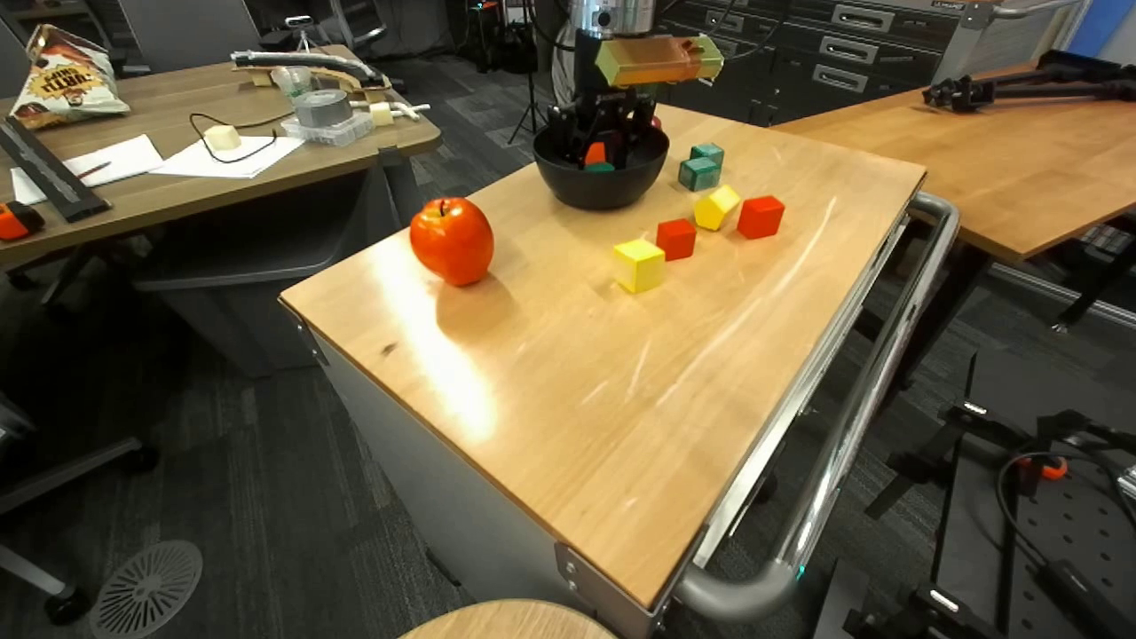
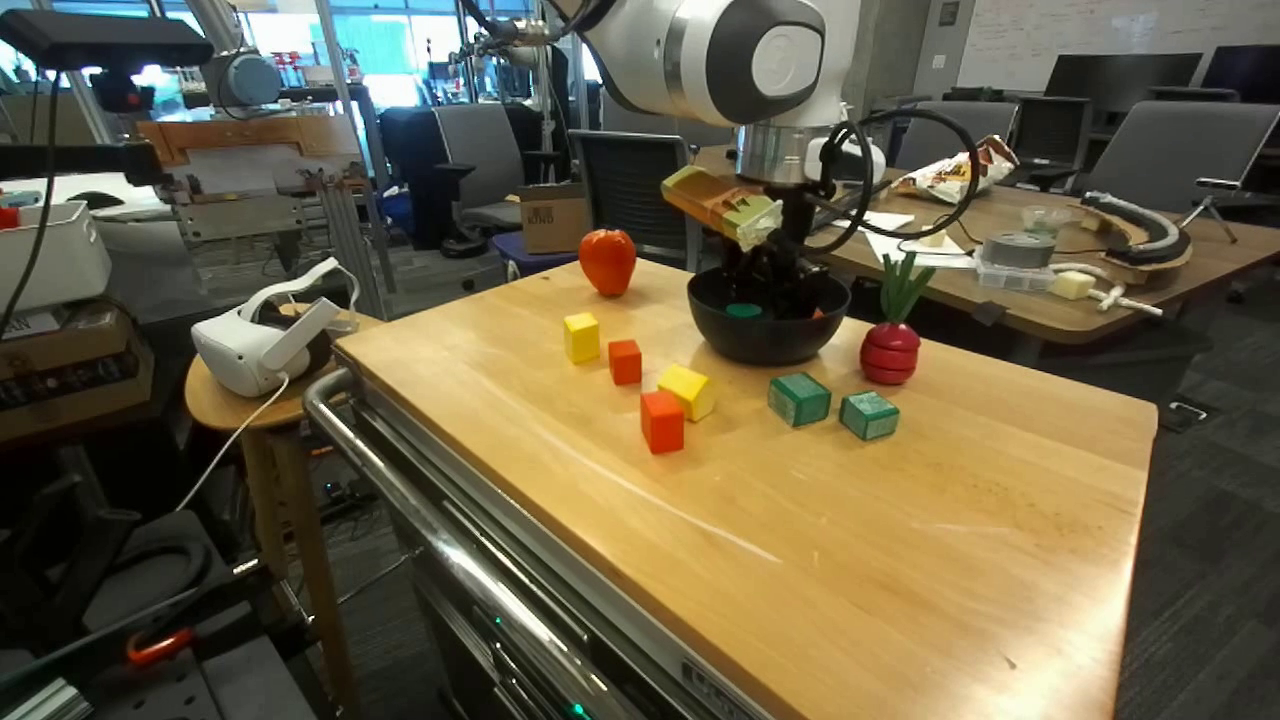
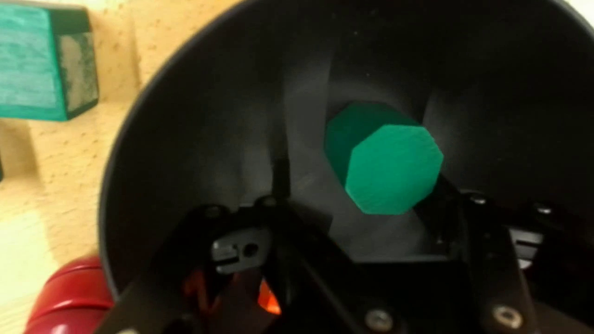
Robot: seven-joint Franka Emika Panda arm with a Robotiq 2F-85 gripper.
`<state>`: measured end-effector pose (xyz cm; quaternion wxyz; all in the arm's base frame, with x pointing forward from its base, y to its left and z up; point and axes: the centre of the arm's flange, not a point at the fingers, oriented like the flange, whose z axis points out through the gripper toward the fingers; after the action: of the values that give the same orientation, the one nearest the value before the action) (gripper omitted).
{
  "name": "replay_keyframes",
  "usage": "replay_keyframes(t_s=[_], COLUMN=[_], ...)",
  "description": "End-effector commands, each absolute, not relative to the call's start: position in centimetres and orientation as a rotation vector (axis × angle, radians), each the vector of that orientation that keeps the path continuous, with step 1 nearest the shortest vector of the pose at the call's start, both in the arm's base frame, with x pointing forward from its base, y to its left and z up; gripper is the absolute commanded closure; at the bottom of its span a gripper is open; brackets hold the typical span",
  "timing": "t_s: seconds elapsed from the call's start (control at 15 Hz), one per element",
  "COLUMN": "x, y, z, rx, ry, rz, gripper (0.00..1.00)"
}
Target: Take most of the objects from the bowl one at a time and put them on the table, then move the apple to the right, then take the block from the bowl and put it on the table
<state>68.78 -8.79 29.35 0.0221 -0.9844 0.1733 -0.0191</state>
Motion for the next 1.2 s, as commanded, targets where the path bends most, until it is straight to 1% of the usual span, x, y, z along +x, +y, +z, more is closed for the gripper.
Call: replay_keyframes(t_s=[0.0,0.27,0.33,0.4,0.67,0.8,0.87,0.93,1.13], x=[69.4,68.1,67.5,66.8,64.6,64.3,64.3,64.3,64.3], y=[-8.6,-7.9,-7.1,-6.1,-2.5,-2.2,-2.5,-3.1,-4.9], z=[30.3,33.2,34.7,36.6,42.9,43.4,42.9,42.2,39.1], rx=[-3.05,-3.07,-3.085,-3.098,-3.117,-3.135,-3.149,-3.151,-3.15], ry=[0.547,0.463,0.399,0.323,0.097,0.088,0.114,0.142,0.207], rz=[-0.13,-0.212,-0.244,-0.298,-0.438,-0.402,-0.375,-0.337,-0.219], gripper=[0.65,0.96,0.99,1.0,1.0,0.72,0.67,0.57,0.34])
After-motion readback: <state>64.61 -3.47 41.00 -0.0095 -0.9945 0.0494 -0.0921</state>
